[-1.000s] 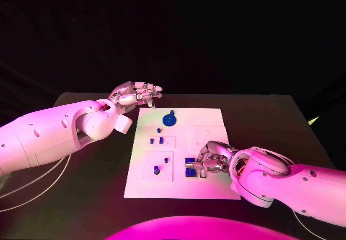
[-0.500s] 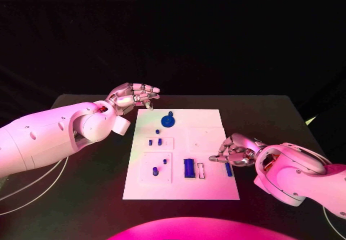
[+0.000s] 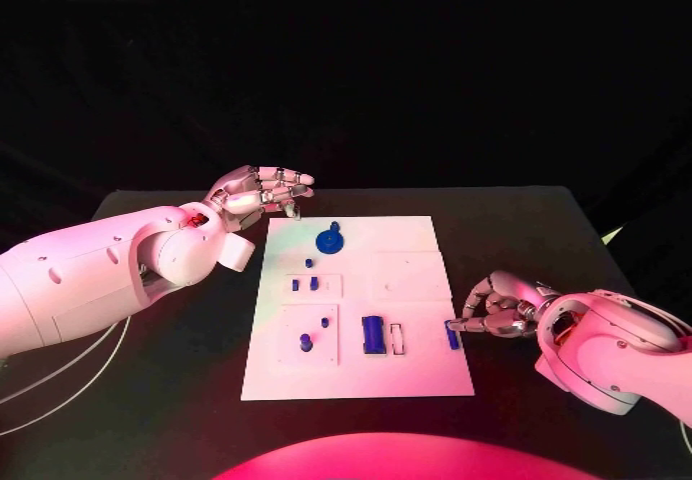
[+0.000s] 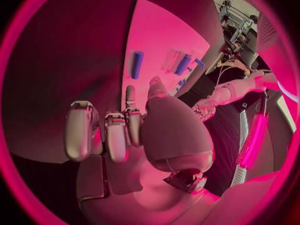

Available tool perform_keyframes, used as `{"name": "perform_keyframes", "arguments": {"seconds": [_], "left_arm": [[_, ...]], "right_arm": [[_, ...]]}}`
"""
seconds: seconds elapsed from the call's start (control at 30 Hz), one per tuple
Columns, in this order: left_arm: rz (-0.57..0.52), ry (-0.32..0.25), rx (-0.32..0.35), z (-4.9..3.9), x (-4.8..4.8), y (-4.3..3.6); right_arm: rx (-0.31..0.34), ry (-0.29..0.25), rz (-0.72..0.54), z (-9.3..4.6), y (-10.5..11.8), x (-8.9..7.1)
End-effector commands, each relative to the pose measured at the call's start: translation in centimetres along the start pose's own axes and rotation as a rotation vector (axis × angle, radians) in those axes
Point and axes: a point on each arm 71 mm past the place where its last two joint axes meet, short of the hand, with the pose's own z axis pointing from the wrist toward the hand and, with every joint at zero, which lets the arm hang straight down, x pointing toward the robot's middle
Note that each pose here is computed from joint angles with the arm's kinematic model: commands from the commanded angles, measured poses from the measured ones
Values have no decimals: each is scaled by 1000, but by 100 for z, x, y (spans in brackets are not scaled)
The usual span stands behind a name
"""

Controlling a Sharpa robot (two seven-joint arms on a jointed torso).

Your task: Assemble the parts on the task board

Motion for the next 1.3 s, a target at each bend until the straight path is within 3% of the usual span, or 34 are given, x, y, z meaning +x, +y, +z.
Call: {"name": "perform_keyframes", "arguments": {"seconds": [0.03,0.63,1.3], "left_arm": [[-16,15,17,8,27,-14],[-19,21,10,2,22,-8],[-18,19,8,-8,12,-8]], "right_arm": [[-3,23,-37,12,0,80],[-3,58,-53,108,36,232],[-1,54,-148,235,55,319]]}}
